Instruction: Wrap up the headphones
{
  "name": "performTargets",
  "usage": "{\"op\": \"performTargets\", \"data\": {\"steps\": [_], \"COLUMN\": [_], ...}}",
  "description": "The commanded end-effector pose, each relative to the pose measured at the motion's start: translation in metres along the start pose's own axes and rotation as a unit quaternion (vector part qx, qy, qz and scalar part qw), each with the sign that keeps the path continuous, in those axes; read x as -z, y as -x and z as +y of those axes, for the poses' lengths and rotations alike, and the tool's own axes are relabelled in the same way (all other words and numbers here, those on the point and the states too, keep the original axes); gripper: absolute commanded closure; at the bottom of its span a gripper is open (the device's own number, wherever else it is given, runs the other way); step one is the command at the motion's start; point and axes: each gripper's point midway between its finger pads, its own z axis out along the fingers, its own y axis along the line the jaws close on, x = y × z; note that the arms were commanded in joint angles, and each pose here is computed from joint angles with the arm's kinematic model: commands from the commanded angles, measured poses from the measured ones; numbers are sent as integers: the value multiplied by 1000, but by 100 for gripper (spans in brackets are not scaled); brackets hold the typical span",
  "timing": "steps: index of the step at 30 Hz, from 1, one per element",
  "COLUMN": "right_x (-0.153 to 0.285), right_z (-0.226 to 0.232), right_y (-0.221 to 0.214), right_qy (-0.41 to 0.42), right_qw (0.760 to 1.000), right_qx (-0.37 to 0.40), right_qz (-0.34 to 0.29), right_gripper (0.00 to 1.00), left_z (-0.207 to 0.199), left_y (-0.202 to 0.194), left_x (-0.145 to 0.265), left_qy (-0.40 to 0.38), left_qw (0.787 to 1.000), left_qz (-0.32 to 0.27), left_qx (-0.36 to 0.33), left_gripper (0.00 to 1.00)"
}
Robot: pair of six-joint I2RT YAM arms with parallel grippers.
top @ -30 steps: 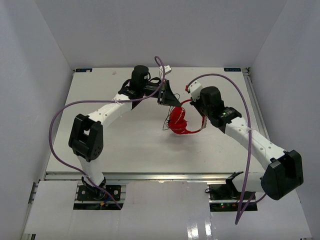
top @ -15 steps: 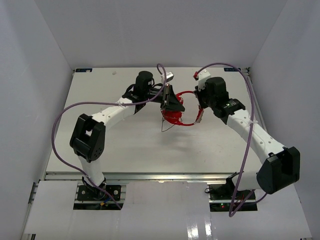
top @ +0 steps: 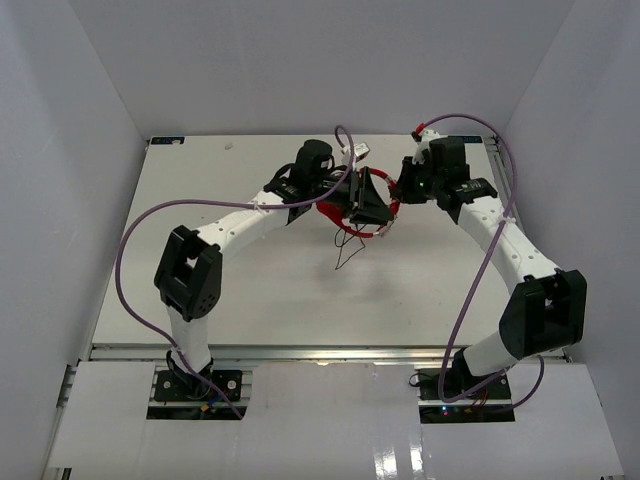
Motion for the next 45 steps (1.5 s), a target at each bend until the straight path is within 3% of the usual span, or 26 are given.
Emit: {"op": "performTargets", "data": {"steps": [1,5,9,13,21,25,31,38,39,42,45], "right_x": [12,17,30,40,68,82,88,110,113,119,121], "right_z": [16,4,0,-3,8,12,30,45,46,49,50], "right_y": [57,75,96,108,129,134,116,122,124,129,134], "right_qy": [69,71,69,77,123,155,235,295,296,296,300], "right_qw": [993,990,988,985,975,969,952,939,940,940,938], "right_qx": [-74,-87,-87,-100,-125,-142,-167,-134,-129,-121,-125], "right_qz": [-64,-80,-105,-116,-134,-133,-102,-111,-115,-122,-121], "right_gripper": [92,92,92,92,92,92,92,92,92,92,92], "left_z": [1,13,38,48,87,117,115,110,107,107,122], "left_y": [-5,-21,-49,-67,-66,-63,-53,-43,-47,-54,-56], "left_x": [-15,-11,-2,4,10,2,-25,-16,-14,-1,0], "left_qy": [67,129,184,186,160,170,130,99,90,87,98], "left_qw": [994,979,945,912,858,850,854,852,850,847,853], "left_qz": [-13,-25,-41,-71,-187,-199,-198,-231,-236,-255,-266], "left_qx": [-88,-155,-266,-358,-451,-457,-463,-458,-463,-459,-438], "left_gripper": [42,35,34,33,33,33,35,40,39,17,4]}}
